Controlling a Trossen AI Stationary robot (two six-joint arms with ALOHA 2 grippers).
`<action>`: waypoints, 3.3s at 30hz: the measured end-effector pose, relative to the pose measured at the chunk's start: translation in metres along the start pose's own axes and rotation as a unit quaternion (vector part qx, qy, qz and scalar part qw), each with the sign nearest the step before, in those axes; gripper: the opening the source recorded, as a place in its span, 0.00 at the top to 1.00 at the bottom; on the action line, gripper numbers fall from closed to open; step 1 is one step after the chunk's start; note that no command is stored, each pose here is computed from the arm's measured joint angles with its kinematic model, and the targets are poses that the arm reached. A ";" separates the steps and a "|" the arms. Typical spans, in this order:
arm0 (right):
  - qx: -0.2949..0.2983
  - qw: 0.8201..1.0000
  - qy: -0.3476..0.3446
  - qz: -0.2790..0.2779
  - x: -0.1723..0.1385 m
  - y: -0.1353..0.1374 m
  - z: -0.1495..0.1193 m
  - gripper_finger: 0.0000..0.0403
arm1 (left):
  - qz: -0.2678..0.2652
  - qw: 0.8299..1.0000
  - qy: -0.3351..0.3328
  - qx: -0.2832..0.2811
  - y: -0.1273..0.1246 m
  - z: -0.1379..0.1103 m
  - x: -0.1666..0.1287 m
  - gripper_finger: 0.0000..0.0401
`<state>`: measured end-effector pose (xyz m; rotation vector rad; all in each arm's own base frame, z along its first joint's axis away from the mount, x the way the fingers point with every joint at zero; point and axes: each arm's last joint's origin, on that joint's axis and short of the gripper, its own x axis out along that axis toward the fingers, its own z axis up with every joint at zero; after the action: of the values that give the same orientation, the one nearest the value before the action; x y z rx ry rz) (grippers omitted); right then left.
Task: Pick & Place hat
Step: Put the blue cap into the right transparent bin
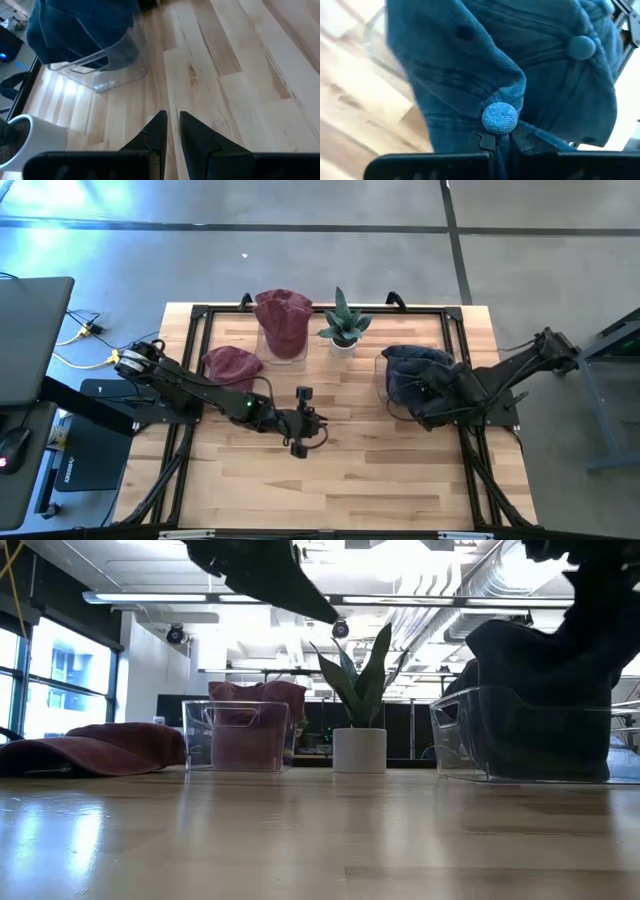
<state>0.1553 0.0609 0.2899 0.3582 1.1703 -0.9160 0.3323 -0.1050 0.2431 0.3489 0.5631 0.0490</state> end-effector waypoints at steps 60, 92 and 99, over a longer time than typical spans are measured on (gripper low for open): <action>-0.256 0.955 -0.062 0.135 -0.014 -0.026 0.018 0.48 | -0.077 0.997 -0.022 0.008 -0.004 0.003 0.000 0.89; -0.194 0.956 -0.006 0.218 -0.021 -0.039 0.014 0.42 | -0.116 0.993 -0.023 0.010 -0.007 0.002 -0.001 0.89; -0.173 0.970 0.048 0.163 -0.017 -0.051 0.007 0.75 | -0.116 0.993 -0.024 0.010 -0.007 0.002 -0.001 0.89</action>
<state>0.1183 0.0329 0.3184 0.3016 1.2885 -0.4016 0.3325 -0.1119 0.2429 0.3015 0.5543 -0.1883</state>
